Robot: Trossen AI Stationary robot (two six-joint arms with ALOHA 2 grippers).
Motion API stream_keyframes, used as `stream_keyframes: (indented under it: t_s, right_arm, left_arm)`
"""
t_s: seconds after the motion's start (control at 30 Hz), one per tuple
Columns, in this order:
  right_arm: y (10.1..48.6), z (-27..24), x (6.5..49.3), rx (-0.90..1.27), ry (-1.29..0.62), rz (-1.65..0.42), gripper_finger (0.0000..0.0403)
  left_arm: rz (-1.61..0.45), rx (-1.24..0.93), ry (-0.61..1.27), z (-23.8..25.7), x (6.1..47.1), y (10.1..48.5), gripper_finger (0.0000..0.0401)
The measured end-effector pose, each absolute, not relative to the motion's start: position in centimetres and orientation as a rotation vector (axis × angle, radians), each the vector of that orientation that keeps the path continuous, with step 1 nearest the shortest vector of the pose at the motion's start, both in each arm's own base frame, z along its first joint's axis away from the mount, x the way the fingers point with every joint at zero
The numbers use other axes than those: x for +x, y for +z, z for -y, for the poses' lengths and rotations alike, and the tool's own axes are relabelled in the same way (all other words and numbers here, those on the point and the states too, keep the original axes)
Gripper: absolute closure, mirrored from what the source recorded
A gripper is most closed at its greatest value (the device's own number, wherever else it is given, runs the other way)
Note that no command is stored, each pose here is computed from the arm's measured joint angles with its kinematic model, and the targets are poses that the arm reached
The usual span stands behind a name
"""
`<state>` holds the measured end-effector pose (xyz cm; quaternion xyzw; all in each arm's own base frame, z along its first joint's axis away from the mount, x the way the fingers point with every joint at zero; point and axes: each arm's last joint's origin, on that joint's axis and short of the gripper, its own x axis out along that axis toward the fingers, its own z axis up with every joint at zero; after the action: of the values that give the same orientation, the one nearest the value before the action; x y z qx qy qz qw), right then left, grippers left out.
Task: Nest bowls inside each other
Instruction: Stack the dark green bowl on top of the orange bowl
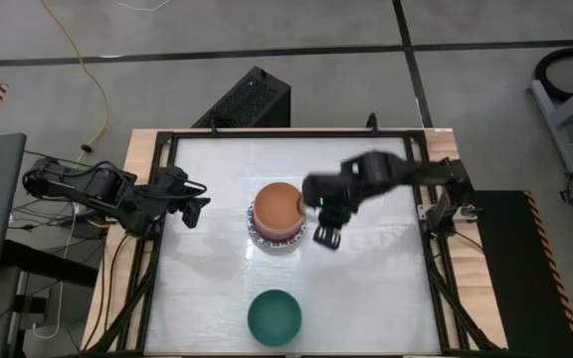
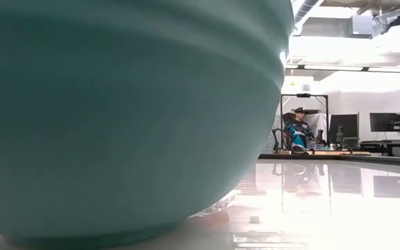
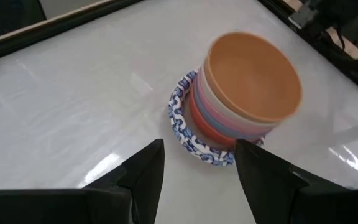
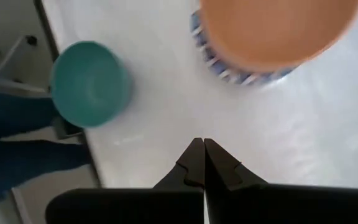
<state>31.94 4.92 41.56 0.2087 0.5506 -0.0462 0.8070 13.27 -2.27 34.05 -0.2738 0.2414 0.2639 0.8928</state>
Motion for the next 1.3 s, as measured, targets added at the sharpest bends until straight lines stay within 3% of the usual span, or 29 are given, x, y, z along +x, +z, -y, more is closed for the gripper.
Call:
stream_keyframes:
  t_s: [0.17,0.37,0.73,0.87,1.07,1.3]
  right_arm:
    - [40.7,-9.6,32.3,0.582,-0.175,-1.164,0.0390]
    - [38.8,-14.7,33.6,0.576,-0.184,-1.101,0.0390]
    - [30.5,-21.0,38.9,0.536,-0.163,-1.140,0.0390]
    - [27.3,-21.8,40.3,0.576,-0.268,-1.163,0.0384]
    - [24.0,-21.8,41.7,0.573,-0.324,-1.202,0.0329]
    - [24.2,-20.1,42.9,0.653,-0.357,-1.163,0.0239]
  left_arm:
    - [-0.523,-0.508,0.521,2.3,13.3,34.0,0.0216]
    - [-0.539,-0.444,0.503,2.3,13.3,34.0,0.0216]
    - [-0.549,-0.524,0.483,2.4,13.3,34.0,0.0216]
    - [-0.568,-0.545,0.455,2.5,13.3,33.9,0.0216]
    - [-0.569,-0.541,0.451,2.5,13.3,33.9,0.0216]
    - [-0.595,-0.526,0.413,2.6,13.3,33.9,0.0216]
